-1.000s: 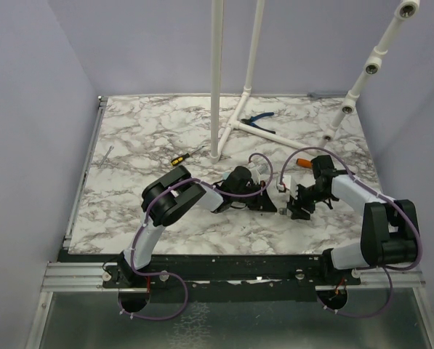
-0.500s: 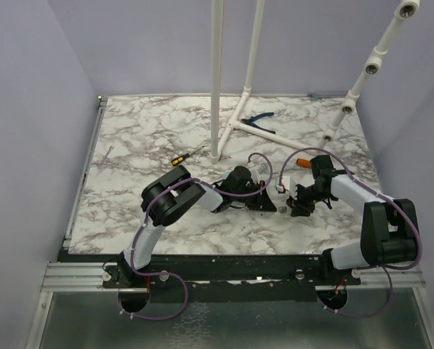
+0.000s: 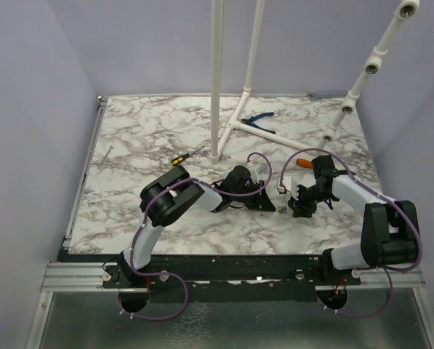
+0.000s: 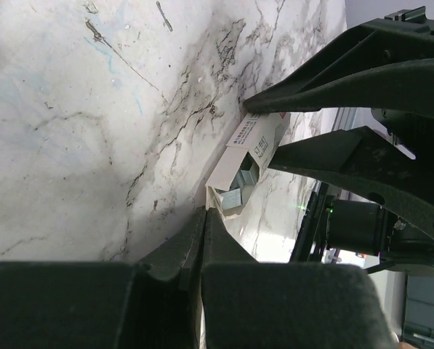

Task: Load the staples into the stapler
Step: Open the staple box at the center of the board.

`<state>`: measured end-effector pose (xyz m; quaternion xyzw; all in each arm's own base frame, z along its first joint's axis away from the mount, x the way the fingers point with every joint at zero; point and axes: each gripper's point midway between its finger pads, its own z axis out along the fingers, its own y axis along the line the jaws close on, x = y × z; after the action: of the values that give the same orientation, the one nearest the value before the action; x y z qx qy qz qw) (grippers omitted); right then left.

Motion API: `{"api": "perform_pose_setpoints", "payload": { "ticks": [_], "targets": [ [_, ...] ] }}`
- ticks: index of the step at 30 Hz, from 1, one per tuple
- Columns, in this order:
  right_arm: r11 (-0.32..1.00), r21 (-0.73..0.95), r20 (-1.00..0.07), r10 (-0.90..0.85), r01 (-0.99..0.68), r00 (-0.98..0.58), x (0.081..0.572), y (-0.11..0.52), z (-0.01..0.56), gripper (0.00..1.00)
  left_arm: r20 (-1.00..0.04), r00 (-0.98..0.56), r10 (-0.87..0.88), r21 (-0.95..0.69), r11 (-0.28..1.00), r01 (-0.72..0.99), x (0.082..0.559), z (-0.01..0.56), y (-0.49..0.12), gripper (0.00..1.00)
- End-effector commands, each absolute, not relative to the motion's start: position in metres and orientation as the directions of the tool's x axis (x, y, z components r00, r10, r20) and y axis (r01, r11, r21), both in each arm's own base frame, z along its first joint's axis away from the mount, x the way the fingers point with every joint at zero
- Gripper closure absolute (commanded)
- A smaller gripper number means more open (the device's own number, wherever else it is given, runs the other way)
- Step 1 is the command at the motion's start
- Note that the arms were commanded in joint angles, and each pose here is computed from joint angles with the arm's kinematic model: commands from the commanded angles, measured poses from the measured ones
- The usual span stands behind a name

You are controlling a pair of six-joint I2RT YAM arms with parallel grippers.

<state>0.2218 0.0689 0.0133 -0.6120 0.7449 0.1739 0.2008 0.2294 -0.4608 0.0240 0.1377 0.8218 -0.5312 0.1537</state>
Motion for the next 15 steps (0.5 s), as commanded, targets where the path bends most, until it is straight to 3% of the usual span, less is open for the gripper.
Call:
{"api": "perform_pose_setpoints", "payload": {
  "ticks": [1,10,13,15],
  "targets": [
    [0.212,0.083,-0.374,-0.899,-0.974,-0.228,0.195,0.041,-0.004,0.56,-0.329,-0.94,0.085,-0.77,0.552,0.32,0.223,-0.023,-0.431,1.0],
    [0.23,0.129,-0.462,-0.847,-0.965,-0.264,0.197,0.061,0.003,0.41,-0.332,-0.939,0.091,-0.781,0.531,0.328,0.225,-0.018,-0.438,0.98],
    [0.248,0.121,-0.508,-0.816,-0.961,-0.275,0.201,0.069,0.011,0.34,-0.349,-0.932,0.097,-0.782,0.519,0.346,0.226,-0.012,-0.44,0.74],
    [0.264,0.108,-0.537,-0.796,-0.959,-0.279,0.205,0.074,0.018,0.34,-0.365,-0.926,0.101,-0.78,0.51,0.363,0.227,-0.007,-0.44,0.63]
  ]
}}
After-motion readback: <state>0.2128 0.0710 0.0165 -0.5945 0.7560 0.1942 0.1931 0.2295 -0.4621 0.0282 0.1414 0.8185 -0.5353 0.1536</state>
